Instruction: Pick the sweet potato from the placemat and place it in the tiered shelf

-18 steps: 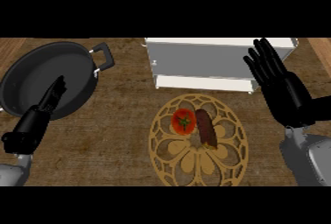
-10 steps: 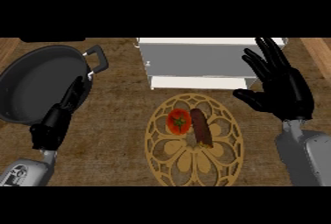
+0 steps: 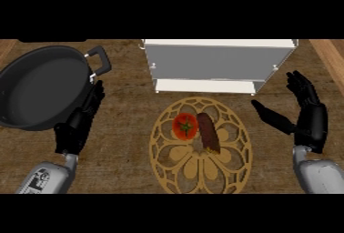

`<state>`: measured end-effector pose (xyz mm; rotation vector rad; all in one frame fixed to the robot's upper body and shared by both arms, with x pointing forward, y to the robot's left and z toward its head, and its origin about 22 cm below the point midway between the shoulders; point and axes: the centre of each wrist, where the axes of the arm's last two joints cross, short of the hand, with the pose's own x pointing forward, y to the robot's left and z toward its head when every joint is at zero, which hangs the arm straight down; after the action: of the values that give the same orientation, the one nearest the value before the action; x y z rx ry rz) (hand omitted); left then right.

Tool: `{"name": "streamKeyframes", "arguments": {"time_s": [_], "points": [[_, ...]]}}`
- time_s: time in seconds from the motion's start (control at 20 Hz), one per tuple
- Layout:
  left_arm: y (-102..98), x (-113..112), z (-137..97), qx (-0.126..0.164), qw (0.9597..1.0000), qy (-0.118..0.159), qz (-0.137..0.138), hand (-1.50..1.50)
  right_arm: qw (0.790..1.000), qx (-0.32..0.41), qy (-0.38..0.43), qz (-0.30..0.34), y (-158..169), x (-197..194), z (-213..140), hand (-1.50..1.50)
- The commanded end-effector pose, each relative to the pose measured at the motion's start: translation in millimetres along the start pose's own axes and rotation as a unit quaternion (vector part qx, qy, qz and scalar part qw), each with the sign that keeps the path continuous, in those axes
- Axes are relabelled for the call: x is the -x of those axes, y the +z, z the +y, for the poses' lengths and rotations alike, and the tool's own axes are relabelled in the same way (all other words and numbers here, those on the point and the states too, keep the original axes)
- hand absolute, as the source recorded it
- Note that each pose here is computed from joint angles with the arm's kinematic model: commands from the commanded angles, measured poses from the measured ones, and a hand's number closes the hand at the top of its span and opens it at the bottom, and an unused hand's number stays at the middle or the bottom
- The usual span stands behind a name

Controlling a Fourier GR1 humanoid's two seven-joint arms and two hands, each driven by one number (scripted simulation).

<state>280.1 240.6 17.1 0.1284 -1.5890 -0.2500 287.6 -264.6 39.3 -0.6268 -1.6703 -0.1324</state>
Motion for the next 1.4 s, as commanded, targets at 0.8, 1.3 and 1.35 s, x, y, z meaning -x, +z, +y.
{"name": "streamKeyframes", "arguments": {"time_s": [0.8, 1.3, 1.35], "points": [[2, -3, -16, 0.018, 0.9998, -0.001, 0.008, 0.00, 0.947, -0.245, 0.204, 0.031, 28, -123, 6, -1.50], [-8, -1, -10, 0.014, 0.9998, 0.005, 0.010, 0.00, 0.850, -0.320, 0.412, 0.077, 44, -181, 29, -1.50], [-7, 0, -23, 0.013, 0.9999, -0.003, 0.005, 0.00, 0.856, -0.315, 0.401, 0.082, 33, -182, 44, -1.50]]}}
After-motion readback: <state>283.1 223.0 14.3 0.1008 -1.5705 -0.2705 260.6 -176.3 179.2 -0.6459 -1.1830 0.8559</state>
